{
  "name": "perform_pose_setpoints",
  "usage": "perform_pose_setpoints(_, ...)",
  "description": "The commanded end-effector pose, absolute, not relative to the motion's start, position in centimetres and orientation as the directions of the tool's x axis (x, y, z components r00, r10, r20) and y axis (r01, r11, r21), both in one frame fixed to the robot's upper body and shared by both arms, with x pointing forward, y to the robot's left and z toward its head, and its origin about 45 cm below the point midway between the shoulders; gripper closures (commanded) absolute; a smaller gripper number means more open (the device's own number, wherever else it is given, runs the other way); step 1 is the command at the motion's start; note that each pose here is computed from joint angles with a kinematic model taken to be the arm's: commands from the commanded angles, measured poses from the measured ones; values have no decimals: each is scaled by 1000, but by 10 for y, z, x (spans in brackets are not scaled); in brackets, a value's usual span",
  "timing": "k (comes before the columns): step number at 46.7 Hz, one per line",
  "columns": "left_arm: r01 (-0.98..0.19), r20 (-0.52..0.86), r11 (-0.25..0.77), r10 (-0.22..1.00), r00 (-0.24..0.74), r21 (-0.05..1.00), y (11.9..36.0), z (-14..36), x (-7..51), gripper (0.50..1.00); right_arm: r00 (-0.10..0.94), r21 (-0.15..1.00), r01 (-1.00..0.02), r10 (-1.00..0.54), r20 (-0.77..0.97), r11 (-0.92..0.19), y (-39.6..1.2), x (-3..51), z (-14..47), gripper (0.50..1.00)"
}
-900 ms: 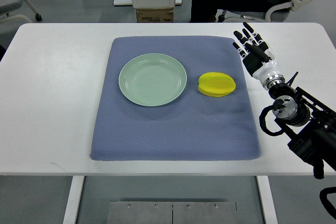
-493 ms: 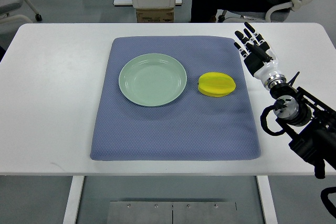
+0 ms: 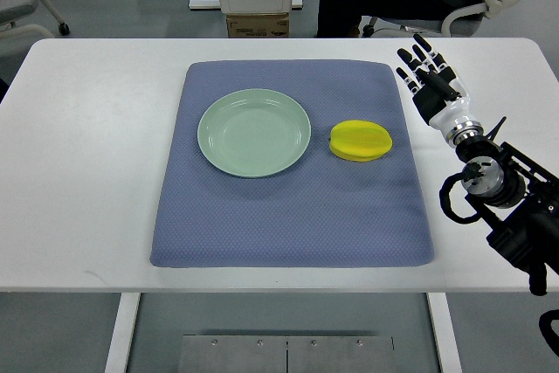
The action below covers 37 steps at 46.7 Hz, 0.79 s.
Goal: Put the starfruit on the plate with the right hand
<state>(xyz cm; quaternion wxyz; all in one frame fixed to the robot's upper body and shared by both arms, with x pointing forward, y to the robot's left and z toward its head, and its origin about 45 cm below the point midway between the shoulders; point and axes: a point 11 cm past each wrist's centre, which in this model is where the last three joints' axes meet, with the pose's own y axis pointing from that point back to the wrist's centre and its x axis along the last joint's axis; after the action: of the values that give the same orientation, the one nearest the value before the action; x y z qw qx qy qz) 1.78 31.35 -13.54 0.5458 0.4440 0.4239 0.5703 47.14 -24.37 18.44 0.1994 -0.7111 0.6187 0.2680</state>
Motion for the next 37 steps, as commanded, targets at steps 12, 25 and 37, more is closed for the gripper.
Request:
perform_pose_setpoints(12, -247, 44, -45, 999, -10, 968, 313, -135, 18, 500, 93, 46, -987, -772, -628, -155, -243, 472, 185, 500)
perform_pose_setpoints(25, -245, 44, -45, 999, -10, 968, 314, -135, 18, 500, 89, 48, -987, -775, -626, -151, -244, 472, 185, 500)
perform_pose_setpoints(37, -247, 44, -45, 999, -10, 968, 314, -135, 18, 500, 63, 62, -990, -785, -616, -128, -253, 472, 180, 500)
